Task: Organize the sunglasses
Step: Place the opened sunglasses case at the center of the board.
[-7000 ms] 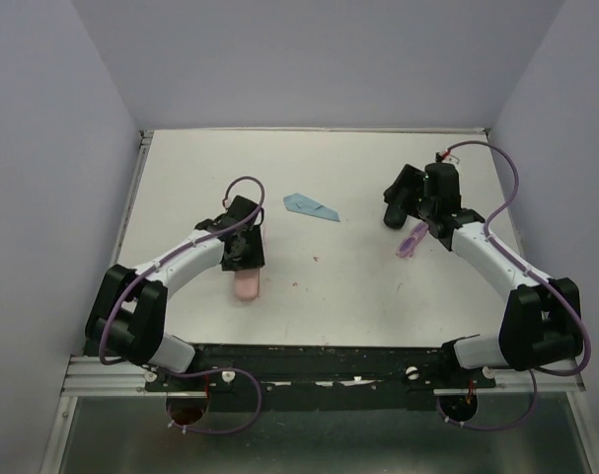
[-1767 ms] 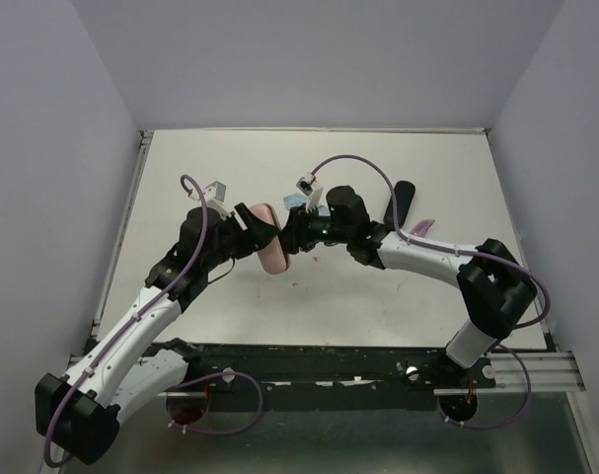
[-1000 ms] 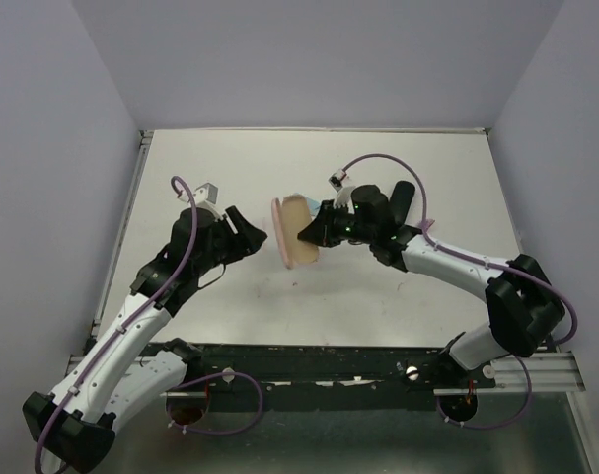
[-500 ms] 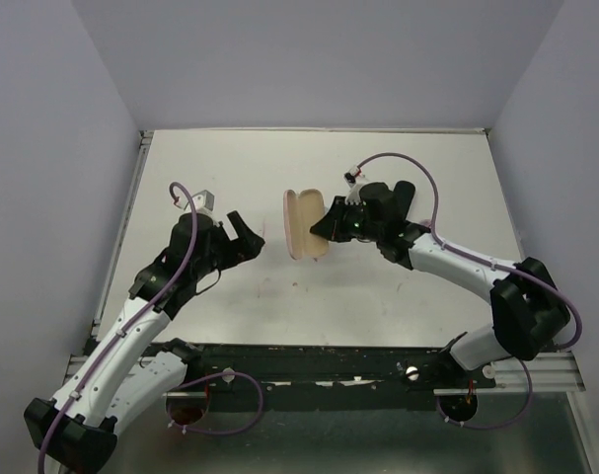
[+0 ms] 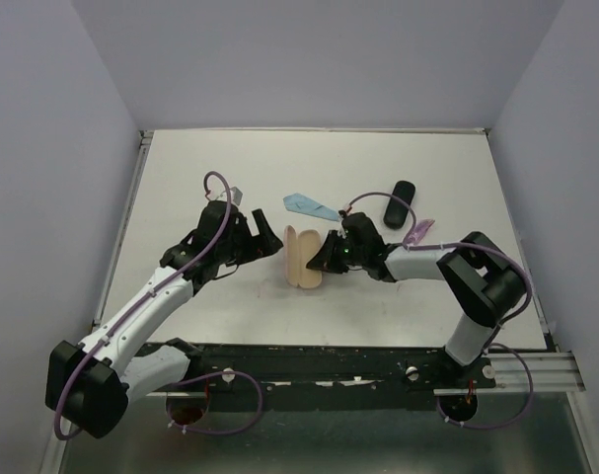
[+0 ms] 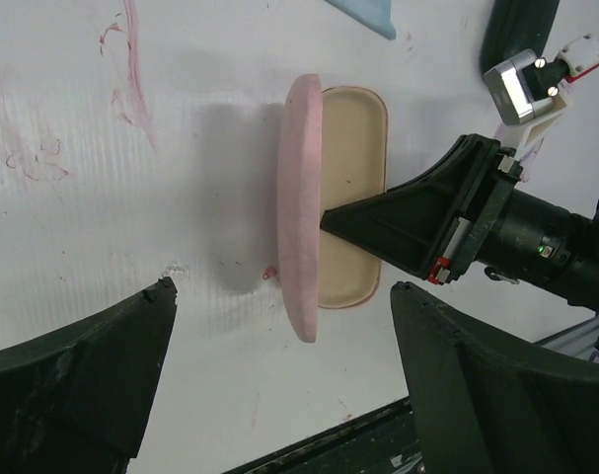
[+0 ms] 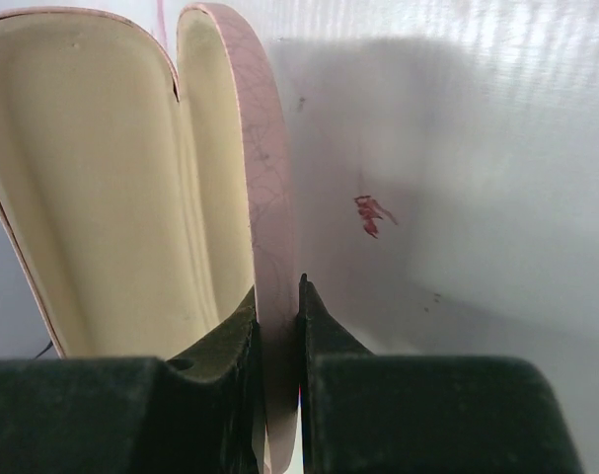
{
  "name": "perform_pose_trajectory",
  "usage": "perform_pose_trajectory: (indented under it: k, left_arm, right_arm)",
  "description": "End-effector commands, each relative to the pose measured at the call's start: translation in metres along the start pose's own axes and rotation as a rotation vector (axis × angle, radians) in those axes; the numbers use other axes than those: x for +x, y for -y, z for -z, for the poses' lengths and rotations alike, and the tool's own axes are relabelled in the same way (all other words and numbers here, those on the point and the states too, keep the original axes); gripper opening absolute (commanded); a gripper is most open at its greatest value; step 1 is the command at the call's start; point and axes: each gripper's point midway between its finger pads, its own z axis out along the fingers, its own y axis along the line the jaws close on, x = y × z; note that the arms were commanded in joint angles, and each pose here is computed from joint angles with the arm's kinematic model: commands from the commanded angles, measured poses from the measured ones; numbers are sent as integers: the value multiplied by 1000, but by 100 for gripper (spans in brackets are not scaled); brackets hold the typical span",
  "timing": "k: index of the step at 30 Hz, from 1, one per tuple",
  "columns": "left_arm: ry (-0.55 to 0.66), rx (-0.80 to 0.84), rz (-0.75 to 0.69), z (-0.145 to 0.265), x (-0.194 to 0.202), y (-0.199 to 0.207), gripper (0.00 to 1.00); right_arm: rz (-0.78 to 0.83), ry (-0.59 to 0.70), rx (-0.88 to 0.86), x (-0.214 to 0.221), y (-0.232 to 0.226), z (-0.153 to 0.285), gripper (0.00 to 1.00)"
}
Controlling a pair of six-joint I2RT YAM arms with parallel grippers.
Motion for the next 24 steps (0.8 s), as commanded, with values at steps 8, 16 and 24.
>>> perform_pose_trajectory:
  k: [8,16,24]
  left_arm:
    - [-21,-66,8,-3,11,-16,99]
    - [14,-171,24,7,14,-40,99]
    - [44,-185,12,16,12,-45,99]
  right_arm:
    - [-131,140,-85,-7,-37,-50,20]
    - [-168,180,48,-2,-20,-68,32]
    - [85,158,217,-13,-5,-51,20]
